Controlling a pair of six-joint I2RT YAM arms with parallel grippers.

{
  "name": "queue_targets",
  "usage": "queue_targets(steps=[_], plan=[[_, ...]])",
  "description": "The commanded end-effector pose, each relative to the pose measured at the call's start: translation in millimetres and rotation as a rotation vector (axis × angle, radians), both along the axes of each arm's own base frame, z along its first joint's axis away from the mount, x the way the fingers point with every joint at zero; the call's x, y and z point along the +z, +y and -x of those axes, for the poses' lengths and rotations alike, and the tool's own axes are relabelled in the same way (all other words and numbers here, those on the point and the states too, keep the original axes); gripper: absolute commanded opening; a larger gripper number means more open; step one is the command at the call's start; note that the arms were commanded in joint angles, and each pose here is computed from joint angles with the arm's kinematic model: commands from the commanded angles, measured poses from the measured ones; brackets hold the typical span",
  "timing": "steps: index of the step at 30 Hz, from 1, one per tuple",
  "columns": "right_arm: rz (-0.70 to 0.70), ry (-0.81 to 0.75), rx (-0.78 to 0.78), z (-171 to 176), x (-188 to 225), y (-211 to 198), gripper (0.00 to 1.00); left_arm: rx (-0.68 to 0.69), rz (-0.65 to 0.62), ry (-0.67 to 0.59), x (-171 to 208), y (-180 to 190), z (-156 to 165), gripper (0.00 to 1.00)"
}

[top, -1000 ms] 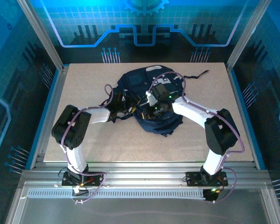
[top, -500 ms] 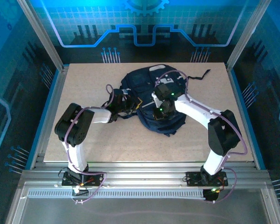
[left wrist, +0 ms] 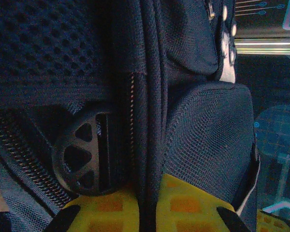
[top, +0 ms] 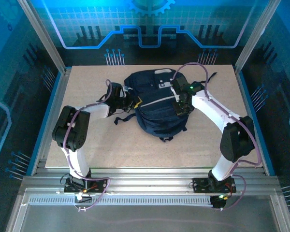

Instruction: Pack books, pencil case, and school supplies into a backpack

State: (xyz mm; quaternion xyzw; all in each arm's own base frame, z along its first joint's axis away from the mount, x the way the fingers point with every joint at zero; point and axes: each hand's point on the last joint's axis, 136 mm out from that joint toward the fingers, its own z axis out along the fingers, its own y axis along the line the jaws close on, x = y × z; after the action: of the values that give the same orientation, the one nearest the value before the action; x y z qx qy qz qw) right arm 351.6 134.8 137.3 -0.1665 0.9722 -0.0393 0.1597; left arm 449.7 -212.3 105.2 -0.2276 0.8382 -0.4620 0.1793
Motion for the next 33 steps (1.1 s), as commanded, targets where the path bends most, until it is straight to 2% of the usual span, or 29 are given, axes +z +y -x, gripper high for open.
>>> queue_targets(steps=[1, 3, 6, 7, 8, 9, 11, 15, 19, 22, 27, 30, 33], plan=[[-0.113, 0.038, 0.178, 16, 6, 30, 0.0, 0.1, -0.11, -0.117, 20, 48, -46, 0.0], [-0.299, 0.054, 0.317, 30, 12, 80, 0.0, 0.109, -0.121, -0.125, 25, 51, -64, 0.05], [-0.47, 0.039, 0.397, 32, 23, 129, 0.0, 0.109, -0.13, -0.114, 38, 53, -74, 0.36], [-0.506, 0.032, 0.395, 28, 25, 140, 0.0, 0.126, -0.162, -0.109, 42, 58, -73, 0.47], [-0.539, 0.03, 0.391, 24, 26, 152, 0.0, 0.155, -0.21, -0.103, 45, 66, -69, 0.64], [-0.549, 0.021, 0.368, 17, 25, 159, 0.0, 0.191, -0.257, -0.111, 51, 77, -65, 0.74], [-0.576, 0.005, 0.345, 7, 23, 176, 0.0, 0.228, -0.31, -0.121, 62, 92, -52, 0.83], [-0.637, -0.002, 0.353, -6, 21, 212, 0.0, 0.235, -0.327, -0.124, 79, 105, -24, 0.87], [-0.639, -0.005, 0.38, -9, 24, 232, 0.0, 0.252, -0.303, -0.077, 69, 108, 7, 0.88], [-0.68, -0.012, 0.392, -8, 32, 240, 0.0, 0.302, -0.24, -0.044, 59, 107, 27, 0.88], [-0.746, 0.007, 0.401, 0, 39, 247, 0.0, 0.347, -0.099, 0.056, 28, 82, 58, 0.88], [-0.768, 0.03, 0.405, 11, 38, 249, 0.0, 0.427, -0.037, 0.05, 16, 71, 61, 0.86], [-0.802, 0.074, 0.414, 26, 39, 250, 0.0, 0.436, -0.067, 0.064, 3, 63, 53, 0.81]])
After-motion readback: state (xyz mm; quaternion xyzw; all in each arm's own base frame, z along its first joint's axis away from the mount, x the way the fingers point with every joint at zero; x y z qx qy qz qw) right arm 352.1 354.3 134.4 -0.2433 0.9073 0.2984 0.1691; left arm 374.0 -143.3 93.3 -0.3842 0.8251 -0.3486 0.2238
